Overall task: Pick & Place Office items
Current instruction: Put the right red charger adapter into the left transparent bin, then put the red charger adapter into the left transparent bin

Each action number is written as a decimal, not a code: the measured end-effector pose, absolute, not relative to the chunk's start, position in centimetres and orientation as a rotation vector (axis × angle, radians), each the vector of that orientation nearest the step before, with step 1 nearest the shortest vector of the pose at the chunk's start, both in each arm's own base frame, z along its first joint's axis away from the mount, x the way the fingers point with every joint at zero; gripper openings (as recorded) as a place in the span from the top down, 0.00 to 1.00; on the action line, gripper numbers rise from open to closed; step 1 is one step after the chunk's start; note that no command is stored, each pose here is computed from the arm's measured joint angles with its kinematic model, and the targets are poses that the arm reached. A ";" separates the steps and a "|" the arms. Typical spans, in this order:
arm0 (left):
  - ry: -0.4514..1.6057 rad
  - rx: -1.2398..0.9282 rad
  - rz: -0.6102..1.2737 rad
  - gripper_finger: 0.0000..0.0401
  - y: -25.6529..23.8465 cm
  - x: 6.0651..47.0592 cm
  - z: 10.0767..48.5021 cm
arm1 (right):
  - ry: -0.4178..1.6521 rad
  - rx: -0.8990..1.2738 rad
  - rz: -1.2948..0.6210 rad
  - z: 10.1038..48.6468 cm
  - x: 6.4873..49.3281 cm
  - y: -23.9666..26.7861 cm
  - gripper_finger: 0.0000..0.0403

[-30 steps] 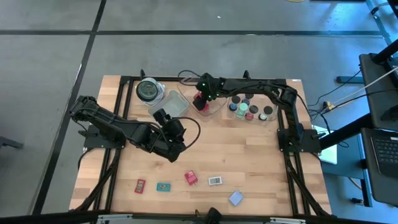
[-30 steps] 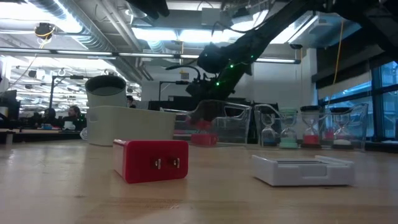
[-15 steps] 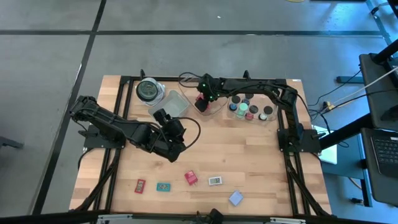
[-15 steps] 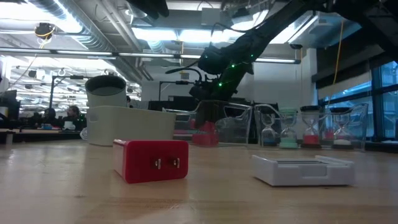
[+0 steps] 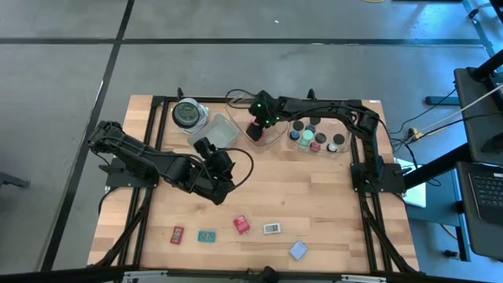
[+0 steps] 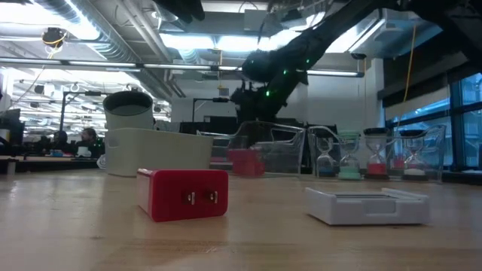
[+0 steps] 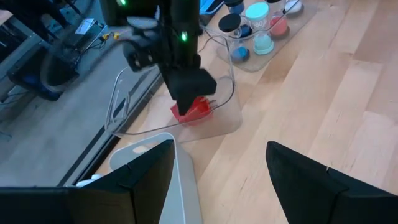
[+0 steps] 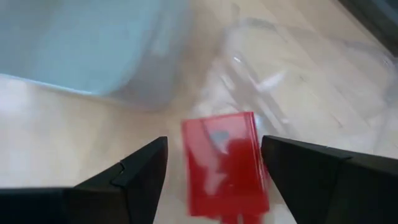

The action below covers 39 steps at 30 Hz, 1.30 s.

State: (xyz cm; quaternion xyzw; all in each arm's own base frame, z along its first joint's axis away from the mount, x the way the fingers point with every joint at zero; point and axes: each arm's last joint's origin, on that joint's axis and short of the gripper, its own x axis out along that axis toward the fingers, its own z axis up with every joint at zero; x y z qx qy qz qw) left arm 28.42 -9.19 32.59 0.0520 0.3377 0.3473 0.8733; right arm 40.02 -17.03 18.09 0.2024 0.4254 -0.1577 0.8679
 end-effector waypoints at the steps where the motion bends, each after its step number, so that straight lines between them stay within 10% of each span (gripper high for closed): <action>1: 0.705 0.107 0.725 0.37 -9.2 28.4 32.6 | 0.877 0.427 -0.311 18.7 39.9 -16.9 0.34; 16: 0.814 -0.021 0.580 0.37 -9.8 28.6 31.5 | 0.986 0.316 -0.272 28.7 34.0 -11.0 0.34; 39: 0.688 0.196 -0.403 0.37 -13.1 30.2 23.0 | 1.136 0.155 -0.534 34.1 25.9 1.8 0.34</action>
